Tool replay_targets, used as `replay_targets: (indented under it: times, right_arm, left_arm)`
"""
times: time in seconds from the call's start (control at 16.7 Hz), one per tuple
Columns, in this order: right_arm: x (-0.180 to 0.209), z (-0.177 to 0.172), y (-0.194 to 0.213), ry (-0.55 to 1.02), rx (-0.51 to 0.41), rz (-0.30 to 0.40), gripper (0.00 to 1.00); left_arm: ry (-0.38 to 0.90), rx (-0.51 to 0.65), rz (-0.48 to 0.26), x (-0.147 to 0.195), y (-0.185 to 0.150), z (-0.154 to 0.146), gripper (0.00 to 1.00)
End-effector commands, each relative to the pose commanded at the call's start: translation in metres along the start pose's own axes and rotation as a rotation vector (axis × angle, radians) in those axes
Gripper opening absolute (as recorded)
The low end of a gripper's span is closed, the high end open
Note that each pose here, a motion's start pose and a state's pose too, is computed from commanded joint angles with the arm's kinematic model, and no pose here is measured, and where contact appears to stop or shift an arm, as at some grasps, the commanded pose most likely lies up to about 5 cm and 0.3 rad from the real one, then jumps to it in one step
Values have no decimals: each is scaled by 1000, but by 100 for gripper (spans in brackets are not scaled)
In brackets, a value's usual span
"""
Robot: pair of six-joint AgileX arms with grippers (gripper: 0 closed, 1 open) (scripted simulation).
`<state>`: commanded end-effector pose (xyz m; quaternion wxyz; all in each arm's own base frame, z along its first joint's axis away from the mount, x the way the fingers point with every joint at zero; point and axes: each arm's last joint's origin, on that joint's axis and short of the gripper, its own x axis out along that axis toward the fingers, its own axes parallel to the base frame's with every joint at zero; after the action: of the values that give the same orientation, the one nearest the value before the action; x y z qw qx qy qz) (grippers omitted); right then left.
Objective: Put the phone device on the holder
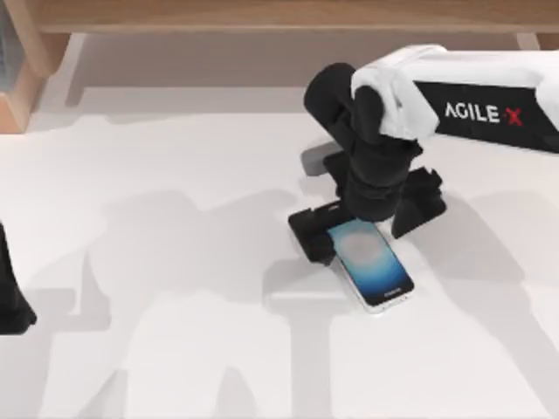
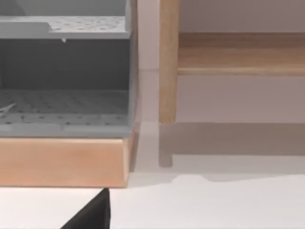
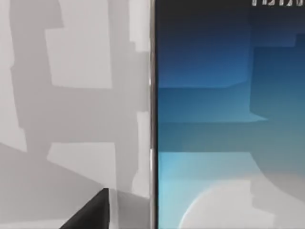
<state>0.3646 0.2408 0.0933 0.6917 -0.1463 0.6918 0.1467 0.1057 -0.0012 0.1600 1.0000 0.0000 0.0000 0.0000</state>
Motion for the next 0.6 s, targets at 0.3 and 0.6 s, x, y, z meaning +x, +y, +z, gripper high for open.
replay_targets:
  times: [0.3, 0.6]
  right_arm:
    - [0, 0, 0, 0, 0, 0, 25]
    - [0, 0, 0, 0, 0, 0, 0]
  left_arm:
    - [0, 0, 0, 0, 0, 0, 100]
    - [0, 0, 0, 0, 0, 0, 100]
